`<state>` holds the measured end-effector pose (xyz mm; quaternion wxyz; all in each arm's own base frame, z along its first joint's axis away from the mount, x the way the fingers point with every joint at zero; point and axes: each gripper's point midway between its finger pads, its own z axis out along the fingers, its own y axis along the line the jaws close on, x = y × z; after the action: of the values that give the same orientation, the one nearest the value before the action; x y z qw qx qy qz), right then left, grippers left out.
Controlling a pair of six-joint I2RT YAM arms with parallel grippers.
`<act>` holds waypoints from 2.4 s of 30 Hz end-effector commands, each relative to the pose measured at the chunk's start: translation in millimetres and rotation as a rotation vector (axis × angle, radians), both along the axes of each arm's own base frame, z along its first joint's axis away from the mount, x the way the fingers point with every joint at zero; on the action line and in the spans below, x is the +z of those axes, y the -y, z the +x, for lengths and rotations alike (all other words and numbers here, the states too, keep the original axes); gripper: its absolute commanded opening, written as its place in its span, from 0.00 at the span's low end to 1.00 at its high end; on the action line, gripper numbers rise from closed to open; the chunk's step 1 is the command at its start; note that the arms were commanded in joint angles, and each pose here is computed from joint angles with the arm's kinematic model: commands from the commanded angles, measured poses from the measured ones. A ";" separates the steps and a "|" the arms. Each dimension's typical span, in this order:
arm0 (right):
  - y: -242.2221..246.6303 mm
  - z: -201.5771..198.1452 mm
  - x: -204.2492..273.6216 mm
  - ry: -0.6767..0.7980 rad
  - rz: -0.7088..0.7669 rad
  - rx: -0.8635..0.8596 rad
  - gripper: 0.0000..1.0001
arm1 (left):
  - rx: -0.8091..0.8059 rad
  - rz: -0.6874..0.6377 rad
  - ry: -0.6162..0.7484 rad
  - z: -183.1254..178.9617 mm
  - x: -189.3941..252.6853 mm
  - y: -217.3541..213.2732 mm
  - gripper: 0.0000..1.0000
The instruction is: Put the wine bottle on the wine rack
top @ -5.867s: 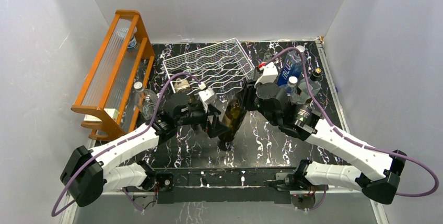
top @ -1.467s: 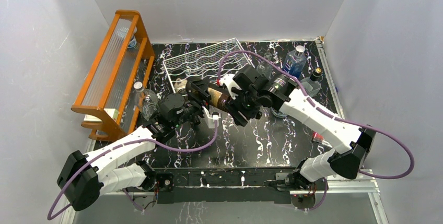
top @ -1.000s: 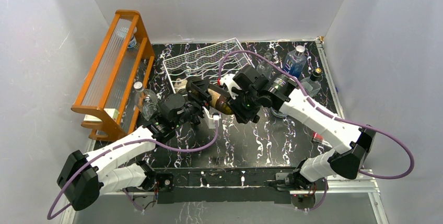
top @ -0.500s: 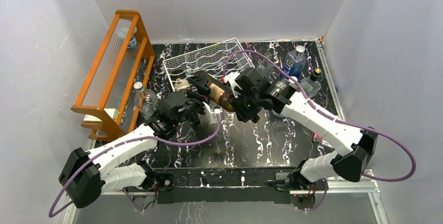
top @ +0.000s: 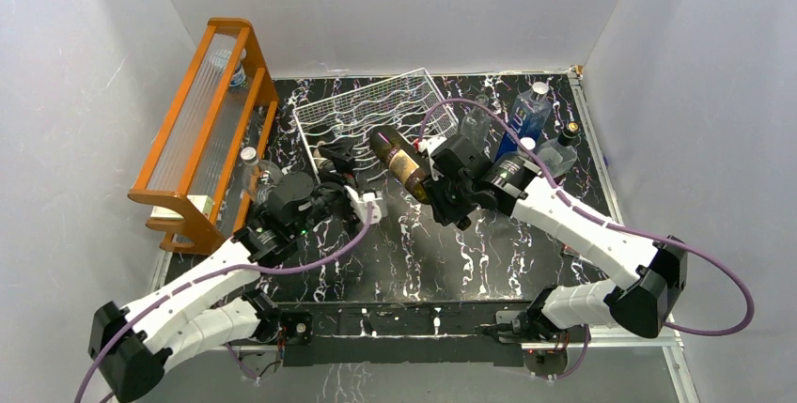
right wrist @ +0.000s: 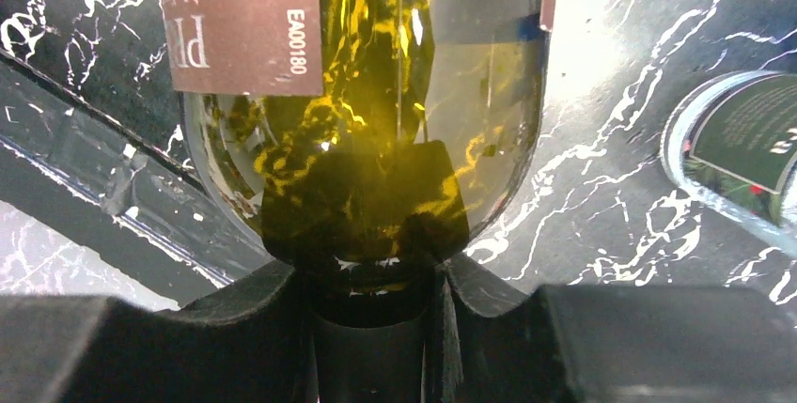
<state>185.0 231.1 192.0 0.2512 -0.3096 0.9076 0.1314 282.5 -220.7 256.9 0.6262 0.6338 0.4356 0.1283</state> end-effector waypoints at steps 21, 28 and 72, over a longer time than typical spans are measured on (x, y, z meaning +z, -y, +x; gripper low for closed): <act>-67.9 12.3 -57.4 -0.067 0.322 -0.137 0.00 | 0.128 -1.160 -0.726 -53.9 120.2 -7.9 0.98; -70.9 -0.2 -70.8 -0.128 0.331 -0.116 0.00 | 0.145 -1.097 -0.707 -49.5 119.7 -5.9 0.98; -211.6 132.4 -67.0 0.063 0.568 -0.241 0.00 | 0.068 -1.064 -0.735 -57.7 154.9 5.6 0.98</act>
<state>268.8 396.7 46.4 0.2535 -0.1389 0.9191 0.2677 229.6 -224.1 397.4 0.6569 0.2218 0.6568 -0.2965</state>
